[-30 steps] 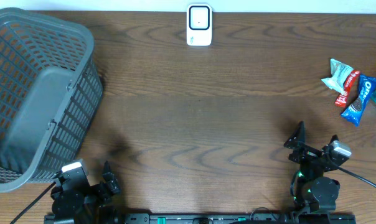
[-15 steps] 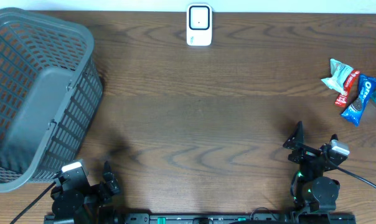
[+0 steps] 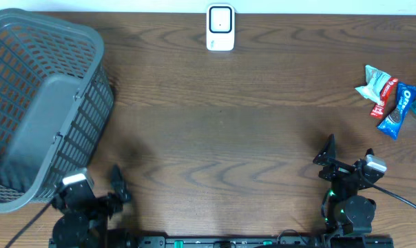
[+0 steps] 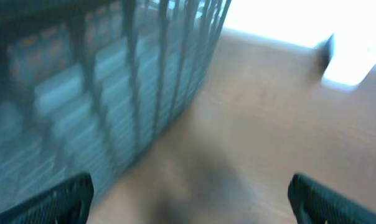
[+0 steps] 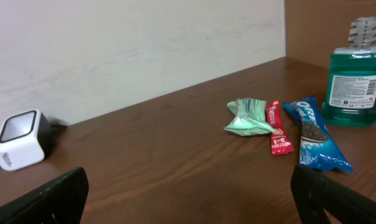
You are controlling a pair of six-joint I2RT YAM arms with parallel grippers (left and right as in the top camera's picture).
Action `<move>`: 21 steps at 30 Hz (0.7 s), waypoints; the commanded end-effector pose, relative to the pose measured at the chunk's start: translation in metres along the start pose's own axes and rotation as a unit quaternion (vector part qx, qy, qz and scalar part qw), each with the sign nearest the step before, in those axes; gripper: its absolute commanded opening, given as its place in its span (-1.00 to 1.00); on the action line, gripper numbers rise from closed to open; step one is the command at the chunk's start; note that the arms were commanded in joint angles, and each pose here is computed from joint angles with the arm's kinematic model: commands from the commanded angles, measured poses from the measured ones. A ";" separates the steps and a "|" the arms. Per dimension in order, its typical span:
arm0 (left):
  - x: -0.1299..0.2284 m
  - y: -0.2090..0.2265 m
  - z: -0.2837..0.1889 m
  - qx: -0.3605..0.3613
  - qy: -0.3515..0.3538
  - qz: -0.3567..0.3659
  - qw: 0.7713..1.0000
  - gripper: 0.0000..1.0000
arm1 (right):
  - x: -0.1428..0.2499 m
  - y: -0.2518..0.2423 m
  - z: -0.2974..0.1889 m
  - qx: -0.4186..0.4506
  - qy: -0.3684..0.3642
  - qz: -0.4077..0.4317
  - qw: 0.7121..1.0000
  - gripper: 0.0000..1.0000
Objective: Scan the item barcode
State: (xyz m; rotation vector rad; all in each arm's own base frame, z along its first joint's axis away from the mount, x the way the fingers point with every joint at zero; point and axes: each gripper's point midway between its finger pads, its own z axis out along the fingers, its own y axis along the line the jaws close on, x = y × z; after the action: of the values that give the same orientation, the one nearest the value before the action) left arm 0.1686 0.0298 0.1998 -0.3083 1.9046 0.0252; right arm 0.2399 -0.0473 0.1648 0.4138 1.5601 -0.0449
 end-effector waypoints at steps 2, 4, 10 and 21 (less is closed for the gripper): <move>-0.016 -0.023 0.019 0.064 -0.056 -0.001 0.996 1.00 | 0.001 0.002 0.000 -0.006 0.001 -0.007 1.000 0.98; -0.022 -0.028 0.028 0.078 -0.084 -0.001 0.993 1.00 | 0.001 0.002 0.000 -0.006 0.001 -0.007 1.000 0.99; -0.022 -0.036 0.047 0.104 -0.128 0.001 0.986 1.00 | 0.001 0.002 0.000 -0.006 0.001 -0.007 1.000 0.99; 0.011 -0.047 0.071 0.128 -0.124 0.049 0.983 1.00 | 0.001 0.002 0.000 -0.006 0.001 -0.007 1.000 0.98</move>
State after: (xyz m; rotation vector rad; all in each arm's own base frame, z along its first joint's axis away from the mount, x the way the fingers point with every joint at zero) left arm 0.2397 -0.0021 0.1784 -0.0775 1.6450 -0.1169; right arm 0.2400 -0.0469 0.1648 0.4118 1.5607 -0.0434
